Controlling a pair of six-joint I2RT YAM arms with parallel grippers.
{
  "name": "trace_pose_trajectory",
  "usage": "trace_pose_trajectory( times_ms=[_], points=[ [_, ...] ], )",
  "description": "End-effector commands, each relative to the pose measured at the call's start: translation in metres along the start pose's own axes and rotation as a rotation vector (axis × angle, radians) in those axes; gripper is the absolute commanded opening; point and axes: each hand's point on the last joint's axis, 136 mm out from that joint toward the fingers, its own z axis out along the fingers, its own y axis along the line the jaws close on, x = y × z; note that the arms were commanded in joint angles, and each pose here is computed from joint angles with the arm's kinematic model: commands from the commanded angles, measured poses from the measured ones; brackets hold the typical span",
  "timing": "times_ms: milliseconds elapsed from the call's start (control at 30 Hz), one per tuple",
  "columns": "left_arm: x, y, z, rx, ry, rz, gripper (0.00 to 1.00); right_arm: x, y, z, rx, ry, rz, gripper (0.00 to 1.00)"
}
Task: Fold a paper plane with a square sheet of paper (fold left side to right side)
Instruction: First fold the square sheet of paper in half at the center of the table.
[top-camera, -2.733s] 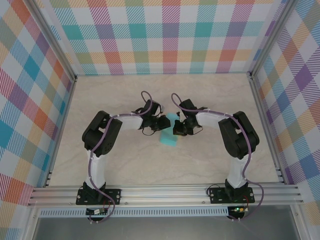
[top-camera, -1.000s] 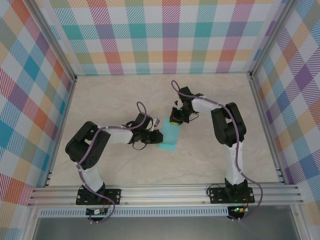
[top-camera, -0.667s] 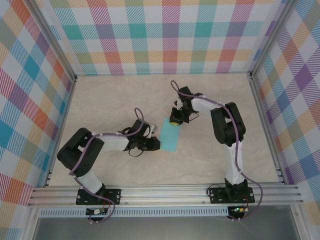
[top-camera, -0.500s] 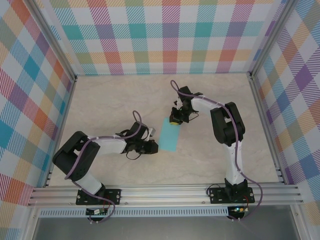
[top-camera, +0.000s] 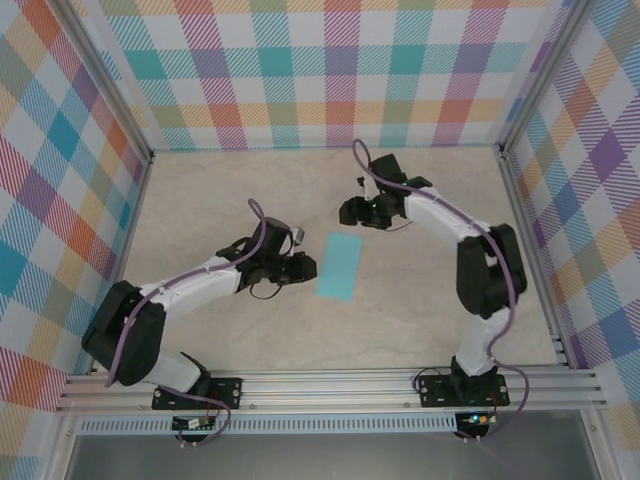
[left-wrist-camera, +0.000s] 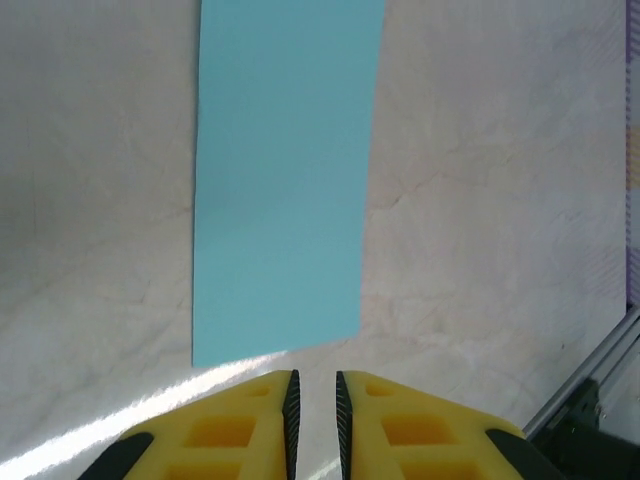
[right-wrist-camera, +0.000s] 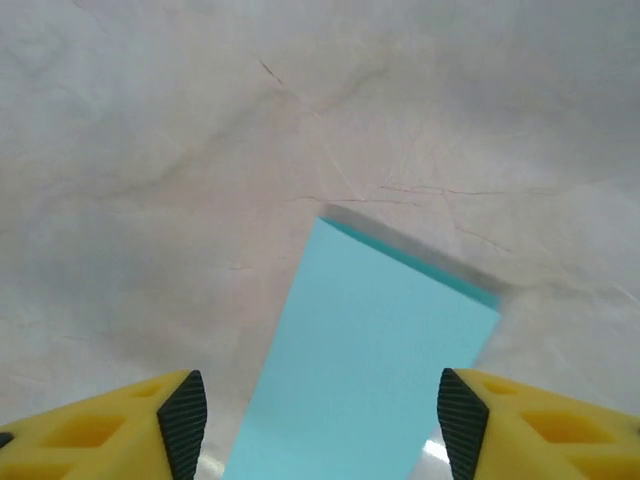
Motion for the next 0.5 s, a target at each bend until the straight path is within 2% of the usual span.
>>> trace_pose_trajectory(
  times_ms=[0,133,267,467],
  points=[
    [-0.022,-0.003,0.025,0.029,0.017,-0.068,0.19,0.028,-0.018,-0.022,0.068,-0.009,0.026,0.75],
    [-0.034,-0.003,0.051,0.033,0.048,-0.071,0.17,0.072,-0.019,-0.021,-0.008,0.042,0.137,0.84],
    [-0.039,0.012,0.073,-0.013,0.063,-0.091,0.16,0.103,-0.019,-0.016,-0.090,0.062,0.228,0.87],
    [-0.048,0.020,0.085,-0.027,0.044,-0.110,0.16,0.117,-0.022,-0.006,-0.120,0.083,0.262,0.86]
  ],
)
